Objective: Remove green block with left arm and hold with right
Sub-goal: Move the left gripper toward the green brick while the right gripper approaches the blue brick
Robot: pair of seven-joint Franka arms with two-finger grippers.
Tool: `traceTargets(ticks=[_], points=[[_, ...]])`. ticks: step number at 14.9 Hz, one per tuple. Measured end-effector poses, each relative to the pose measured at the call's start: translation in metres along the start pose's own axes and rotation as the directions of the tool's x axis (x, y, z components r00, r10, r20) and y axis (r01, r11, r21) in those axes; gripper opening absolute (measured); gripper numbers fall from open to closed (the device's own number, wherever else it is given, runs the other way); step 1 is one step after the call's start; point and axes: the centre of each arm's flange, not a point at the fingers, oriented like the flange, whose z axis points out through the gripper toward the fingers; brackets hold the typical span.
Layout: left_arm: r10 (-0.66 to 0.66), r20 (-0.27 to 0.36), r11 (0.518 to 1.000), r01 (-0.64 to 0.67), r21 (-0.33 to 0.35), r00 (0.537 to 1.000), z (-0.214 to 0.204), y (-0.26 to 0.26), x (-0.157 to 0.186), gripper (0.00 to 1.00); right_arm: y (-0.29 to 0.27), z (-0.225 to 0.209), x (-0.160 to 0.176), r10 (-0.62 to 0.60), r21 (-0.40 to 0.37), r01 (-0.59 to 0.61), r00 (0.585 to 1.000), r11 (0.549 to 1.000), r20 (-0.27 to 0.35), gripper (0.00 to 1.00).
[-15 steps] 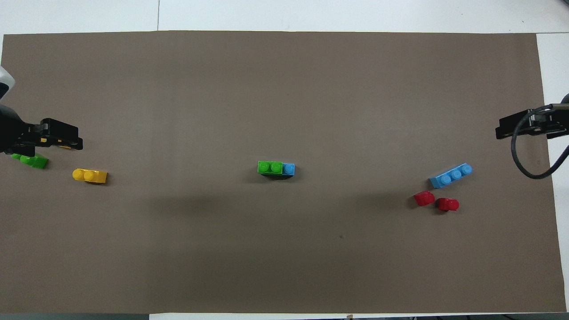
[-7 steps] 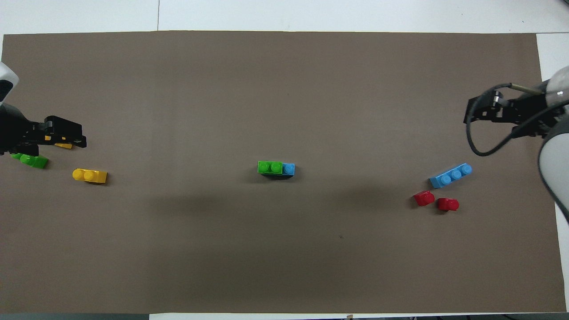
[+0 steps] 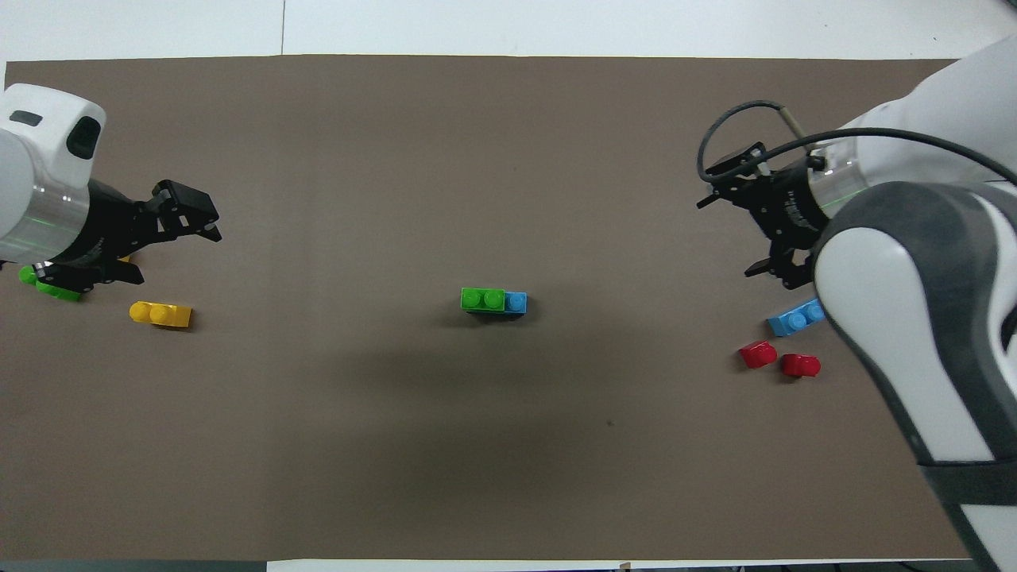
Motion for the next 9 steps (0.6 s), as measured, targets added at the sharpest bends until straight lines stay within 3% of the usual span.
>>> traceTargets(ticks=[1,3,5,9], points=[[-0.074,-0.003,0.997,0.074,-0.008,0.997,0.003,0.010,-0.006,1.00,-0.006,0.018,-0.014,0.065,-0.003,-0.065,0.998,0.998,0.025,1.00],[-0.231,-0.018,0.973,0.230,-0.033,0.973,0.010,0.033,-0.023,1.00,-0.010,0.054,-0.037,0.172,-0.020,-0.171,0.983,0.985,0.060,0.90],[-0.392,-0.029,0.918,0.389,-0.079,0.920,0.020,0.057,-0.041,1.00,-0.008,0.086,-0.051,0.247,-0.032,-0.246,0.966,0.969,0.081,0.96],[-0.614,-0.002,0.782,0.609,-0.131,0.789,0.040,0.095,-0.077,1.00,-0.006,0.140,-0.068,0.341,0.022,-0.347,0.929,0.938,0.146,0.91]])
